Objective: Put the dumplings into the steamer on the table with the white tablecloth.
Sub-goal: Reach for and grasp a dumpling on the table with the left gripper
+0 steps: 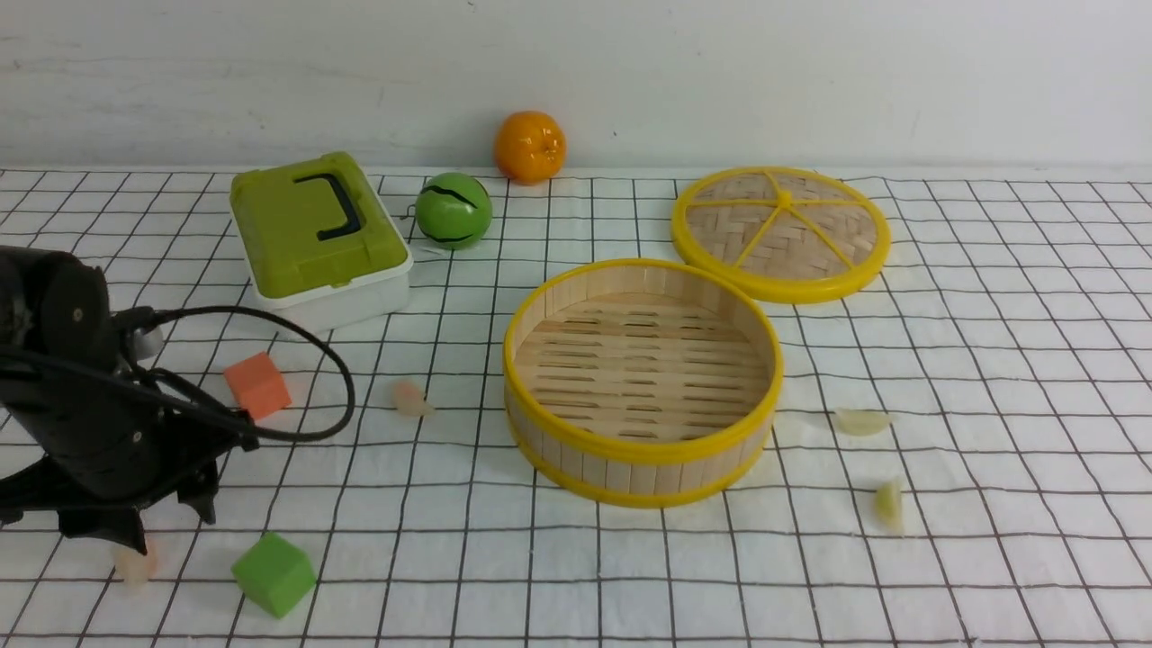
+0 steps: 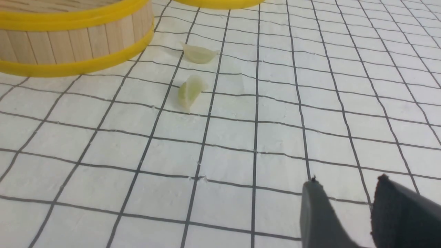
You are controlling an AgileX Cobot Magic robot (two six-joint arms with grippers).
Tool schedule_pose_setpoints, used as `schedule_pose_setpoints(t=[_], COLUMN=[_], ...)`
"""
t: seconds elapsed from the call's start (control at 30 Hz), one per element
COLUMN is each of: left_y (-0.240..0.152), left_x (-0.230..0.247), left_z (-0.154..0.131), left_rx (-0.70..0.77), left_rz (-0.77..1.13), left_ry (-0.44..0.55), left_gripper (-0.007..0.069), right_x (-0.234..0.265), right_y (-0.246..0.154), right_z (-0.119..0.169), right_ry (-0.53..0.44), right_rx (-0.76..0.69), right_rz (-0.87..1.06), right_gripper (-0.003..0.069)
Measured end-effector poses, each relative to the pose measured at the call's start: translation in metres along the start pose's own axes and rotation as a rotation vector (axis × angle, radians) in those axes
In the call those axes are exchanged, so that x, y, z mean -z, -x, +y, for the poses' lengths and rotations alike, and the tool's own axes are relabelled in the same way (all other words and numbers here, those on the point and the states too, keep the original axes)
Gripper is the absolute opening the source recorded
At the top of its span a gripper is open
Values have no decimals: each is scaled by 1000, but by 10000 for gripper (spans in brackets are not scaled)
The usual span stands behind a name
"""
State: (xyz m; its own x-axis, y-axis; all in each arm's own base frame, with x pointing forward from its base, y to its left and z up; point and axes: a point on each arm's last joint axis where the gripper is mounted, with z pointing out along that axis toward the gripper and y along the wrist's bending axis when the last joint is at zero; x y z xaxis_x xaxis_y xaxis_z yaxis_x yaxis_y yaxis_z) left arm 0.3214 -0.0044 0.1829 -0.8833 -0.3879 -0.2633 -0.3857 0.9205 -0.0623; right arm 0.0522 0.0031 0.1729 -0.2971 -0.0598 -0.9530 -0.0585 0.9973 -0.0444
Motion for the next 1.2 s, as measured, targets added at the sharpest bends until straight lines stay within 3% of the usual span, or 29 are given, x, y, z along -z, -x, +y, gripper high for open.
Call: schedule_pose_setpoints(t=[0.27,0.47,0.77,0.93,1.03,1.2], left_y=[-1,7,10,8,8,9], left_x=[2,2,-5,-19,-24,-21], left_z=[4,25,29,29,29,27], left_rx=[-27,73,100,82,74,57], left_rz=[28,21,51,89,101,108], left_ry=[55,81,6,17,21,12], left_gripper=[405,405,381,344,238,214], right_x=[0,0,0,0,0,0], right_y=[0,0,0,0,0,0], right_z=[0,0,0,0,0,0], right_ry=[0,0,0,0,0,0], right_rx=[0,0,0,0,0,0], right_rz=[0,0,0,0,0,0], right_gripper=[240,240,240,240,240,240])
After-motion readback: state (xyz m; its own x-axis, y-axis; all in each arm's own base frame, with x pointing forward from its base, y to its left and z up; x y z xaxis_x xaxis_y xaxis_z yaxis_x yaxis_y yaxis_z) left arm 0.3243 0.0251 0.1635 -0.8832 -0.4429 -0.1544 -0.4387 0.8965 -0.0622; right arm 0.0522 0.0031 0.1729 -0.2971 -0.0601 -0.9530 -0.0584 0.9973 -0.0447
